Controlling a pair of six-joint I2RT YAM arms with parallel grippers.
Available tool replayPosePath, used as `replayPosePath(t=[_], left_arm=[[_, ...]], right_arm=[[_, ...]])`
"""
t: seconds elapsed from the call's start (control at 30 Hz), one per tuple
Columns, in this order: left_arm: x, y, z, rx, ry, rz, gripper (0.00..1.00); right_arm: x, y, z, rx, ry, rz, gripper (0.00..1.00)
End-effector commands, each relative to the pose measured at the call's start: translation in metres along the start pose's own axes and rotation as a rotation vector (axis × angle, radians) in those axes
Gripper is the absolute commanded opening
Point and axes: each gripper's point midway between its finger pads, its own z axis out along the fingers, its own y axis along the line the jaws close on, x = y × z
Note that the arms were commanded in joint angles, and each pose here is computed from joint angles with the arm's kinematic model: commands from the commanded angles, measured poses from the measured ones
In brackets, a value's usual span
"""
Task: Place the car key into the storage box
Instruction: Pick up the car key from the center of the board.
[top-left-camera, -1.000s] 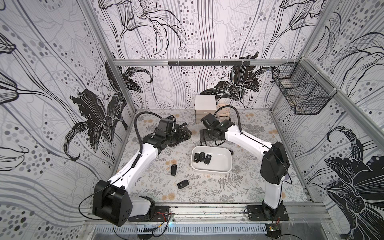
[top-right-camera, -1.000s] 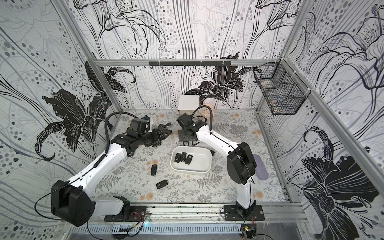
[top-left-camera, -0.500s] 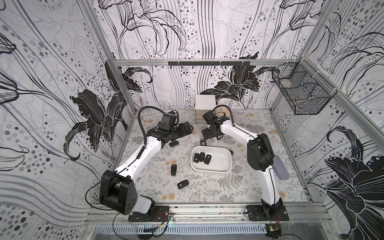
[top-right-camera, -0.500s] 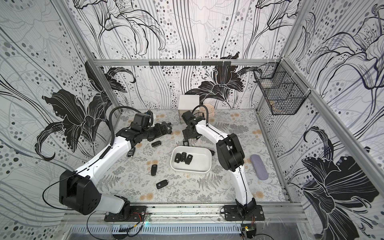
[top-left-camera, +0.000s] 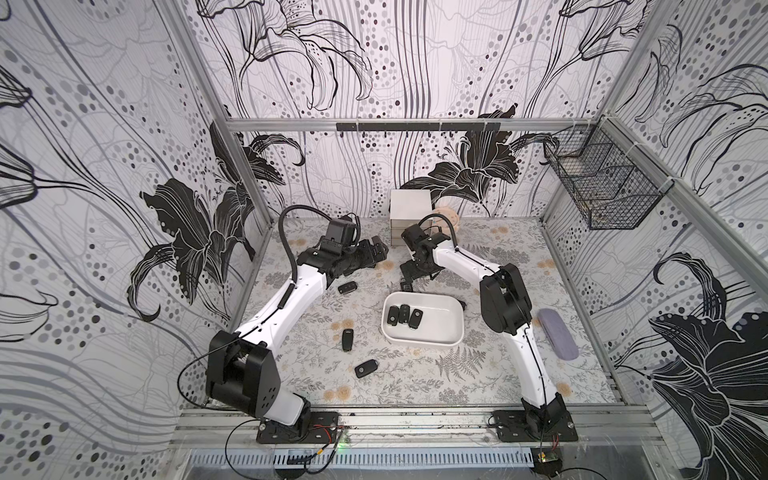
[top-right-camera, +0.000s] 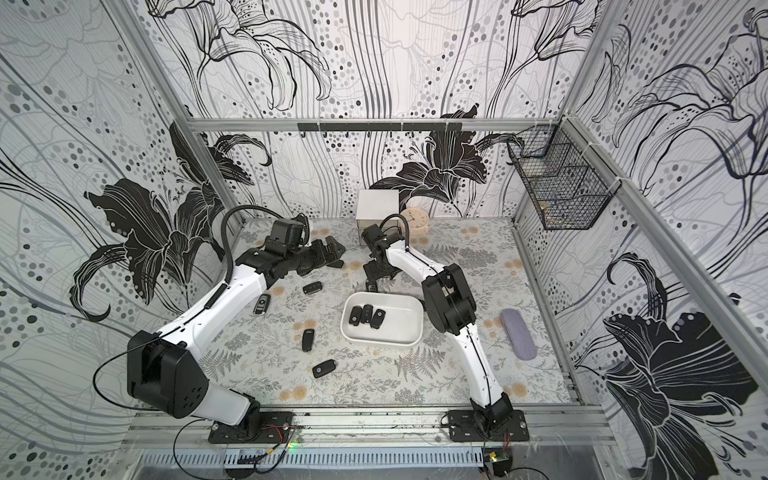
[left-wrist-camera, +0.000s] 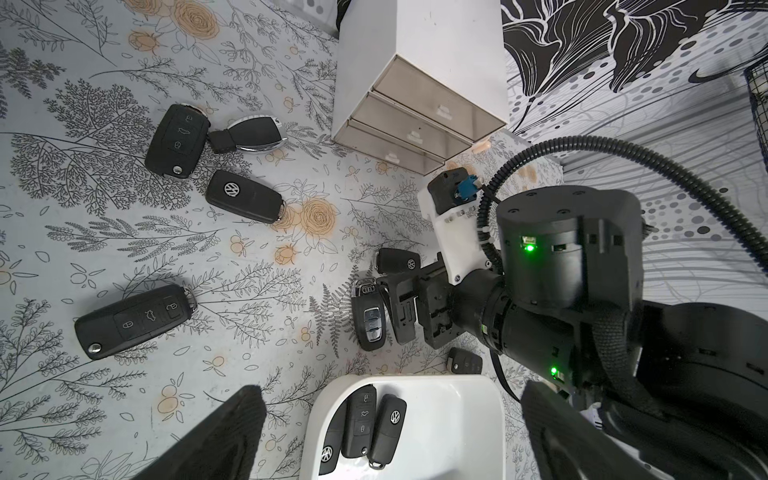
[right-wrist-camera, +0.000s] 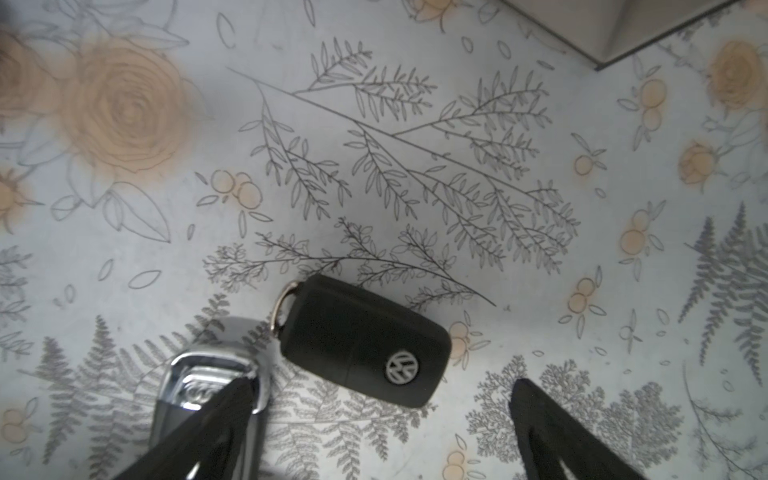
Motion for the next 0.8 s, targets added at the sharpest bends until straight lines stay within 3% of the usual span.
replayPosePath(t=[0.0,0.6,0.7,0.77], left_arm=[[-0.014,-0.004,-0.002,0.001,-0.04,0.004,0.99],[-0.016,-0.004,0.004,-0.001,-0.036,-0.01,0.99],[-0.017,-0.003,0.006,-0.001,-0.036,-0.014,0.99],[-0.016,-0.004,0.006,0.002,-0.034,-0.013,0.99]], right_arm=[[0.005,-0.014,0.012,0.017,0.039,0.014,1.0],[0.003,-0.017,0.031,-0.014,0.051,0.011,1.0],[0.003,-0.013,0.031,-0.037,0.052,0.01,0.96],[0.004,-0.011,0.033,-0.044,0.058,0.012,0.87]])
